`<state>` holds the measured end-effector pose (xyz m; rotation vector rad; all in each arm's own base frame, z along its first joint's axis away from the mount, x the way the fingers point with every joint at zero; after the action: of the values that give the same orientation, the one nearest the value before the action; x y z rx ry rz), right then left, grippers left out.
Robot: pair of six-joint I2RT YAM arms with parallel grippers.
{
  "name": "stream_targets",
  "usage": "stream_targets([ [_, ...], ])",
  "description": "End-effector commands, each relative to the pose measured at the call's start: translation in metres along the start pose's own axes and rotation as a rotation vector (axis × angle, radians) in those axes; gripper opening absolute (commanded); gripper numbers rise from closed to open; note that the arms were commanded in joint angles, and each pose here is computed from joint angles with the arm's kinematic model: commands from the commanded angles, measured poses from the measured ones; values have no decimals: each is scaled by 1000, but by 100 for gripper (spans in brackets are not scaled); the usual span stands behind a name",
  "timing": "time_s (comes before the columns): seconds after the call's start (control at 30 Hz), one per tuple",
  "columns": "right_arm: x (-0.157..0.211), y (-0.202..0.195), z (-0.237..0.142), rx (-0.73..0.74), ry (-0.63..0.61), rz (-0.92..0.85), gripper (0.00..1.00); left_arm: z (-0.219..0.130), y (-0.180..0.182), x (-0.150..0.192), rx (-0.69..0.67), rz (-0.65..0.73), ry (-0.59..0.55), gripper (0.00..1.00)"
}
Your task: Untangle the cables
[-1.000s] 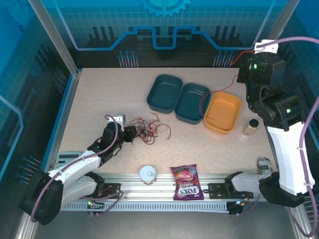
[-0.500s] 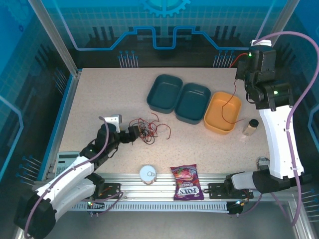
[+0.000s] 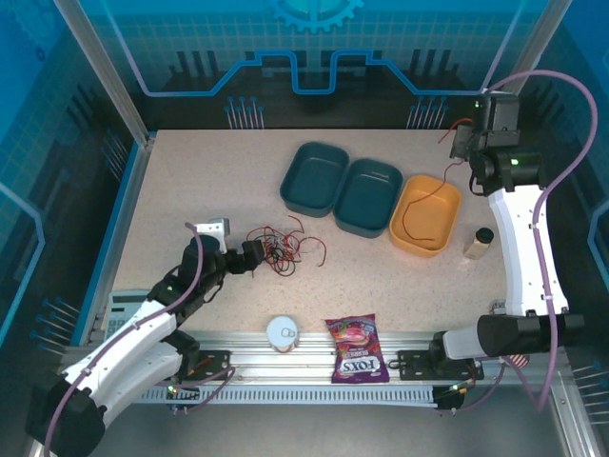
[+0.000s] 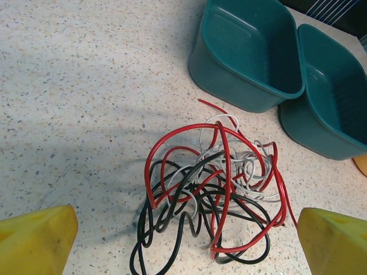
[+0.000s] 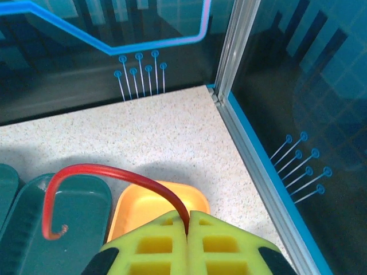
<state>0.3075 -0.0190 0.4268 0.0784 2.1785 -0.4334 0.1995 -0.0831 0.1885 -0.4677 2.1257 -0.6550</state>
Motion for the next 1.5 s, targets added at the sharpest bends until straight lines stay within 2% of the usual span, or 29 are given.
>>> stream_targets([
  [0.0, 11, -5, 10, 17, 56, 43, 0, -8, -9, -14, 6, -11, -42, 99],
  [0.33, 71, 3, 49, 73, 314, 52, 0, -4, -17, -20, 4, 1, -42, 99],
  [0.77, 109, 42, 105, -53, 465, -11, 0, 1, -22, -23, -5, -20, -10, 99],
  [1.17, 143, 72, 167, -32, 651, -97, 0, 1, -20, -18, 13, -37, 13, 99],
  [1.47, 171, 103, 199, -88, 753, -156, 0, 2, -20, -19, 12, -49, 5, 99],
])
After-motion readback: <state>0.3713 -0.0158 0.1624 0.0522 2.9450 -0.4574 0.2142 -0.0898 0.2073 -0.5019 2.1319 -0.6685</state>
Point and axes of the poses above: each hand's point on the last joint's axis, 136 mm out from that joint toward the fingers, its own z axis out along the fingers, its own y axis along the line the jaws close on, x = y × z, the point moved 9 cm from there along -z, back along the fingers, and after that the axes turned 15 degrees about -z, right-handed, at the moved point
